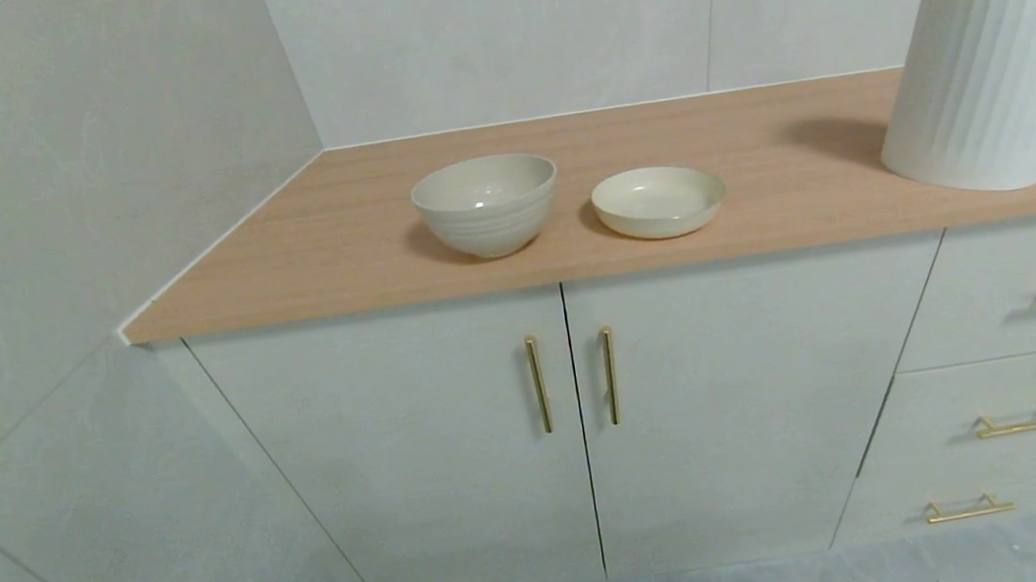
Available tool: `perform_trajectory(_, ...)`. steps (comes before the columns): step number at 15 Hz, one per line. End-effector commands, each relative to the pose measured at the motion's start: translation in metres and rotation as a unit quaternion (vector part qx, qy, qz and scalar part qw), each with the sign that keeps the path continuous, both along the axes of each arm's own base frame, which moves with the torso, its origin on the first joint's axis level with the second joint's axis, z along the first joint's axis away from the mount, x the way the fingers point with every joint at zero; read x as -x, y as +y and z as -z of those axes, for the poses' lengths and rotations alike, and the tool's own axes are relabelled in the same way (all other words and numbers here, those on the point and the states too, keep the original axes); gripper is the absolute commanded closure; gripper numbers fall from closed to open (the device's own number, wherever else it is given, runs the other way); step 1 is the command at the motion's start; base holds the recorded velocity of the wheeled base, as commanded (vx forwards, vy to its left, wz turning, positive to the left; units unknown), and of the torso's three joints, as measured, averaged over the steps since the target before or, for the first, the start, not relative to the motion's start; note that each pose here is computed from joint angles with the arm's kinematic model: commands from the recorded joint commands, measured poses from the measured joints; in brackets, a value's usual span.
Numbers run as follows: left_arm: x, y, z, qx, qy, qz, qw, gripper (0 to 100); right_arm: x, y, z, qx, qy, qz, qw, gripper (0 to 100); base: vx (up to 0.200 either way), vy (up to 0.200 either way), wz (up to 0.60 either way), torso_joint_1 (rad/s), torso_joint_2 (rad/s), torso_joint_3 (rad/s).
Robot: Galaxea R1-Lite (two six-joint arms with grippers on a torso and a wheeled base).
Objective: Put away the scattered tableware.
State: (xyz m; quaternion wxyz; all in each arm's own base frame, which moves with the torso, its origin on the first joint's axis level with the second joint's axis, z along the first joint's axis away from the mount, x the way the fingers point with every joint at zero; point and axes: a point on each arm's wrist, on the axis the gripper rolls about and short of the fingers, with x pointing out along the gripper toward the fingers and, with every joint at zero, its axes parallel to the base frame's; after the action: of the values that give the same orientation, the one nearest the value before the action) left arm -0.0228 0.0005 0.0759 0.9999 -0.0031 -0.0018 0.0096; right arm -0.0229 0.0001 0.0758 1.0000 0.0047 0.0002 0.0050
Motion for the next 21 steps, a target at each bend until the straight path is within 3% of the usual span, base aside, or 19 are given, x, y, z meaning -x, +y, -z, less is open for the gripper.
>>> perform_trajectory(1,0.0000,0.0000,-0.0001,0.000,0.000,0.000,1.0000,0,0.0000,0.0000,-0.0004,0.000,0.000,0.000,1.000,0,0.000,0.000,0.00,-0.154,0.46,0.305)
perform_trajectory(8,0.0000,0.0000,-0.0001,0.000,0.000,0.000,1.0000,0,-0.0001,0.0000,0.0000,0.000,0.001,0.000,1.000,0,0.000,0.000,0.00,-0.114,0.40,0.276)
perform_trajectory(21,0.0000,0.0000,-0.0001,0.001,-0.001,0.000,1.0000,0,0.0000,0.0000,-0.0004,0.001,0.000,0.000,1.000,0,0.031,0.000,0.00,-0.004,0.01,0.009)
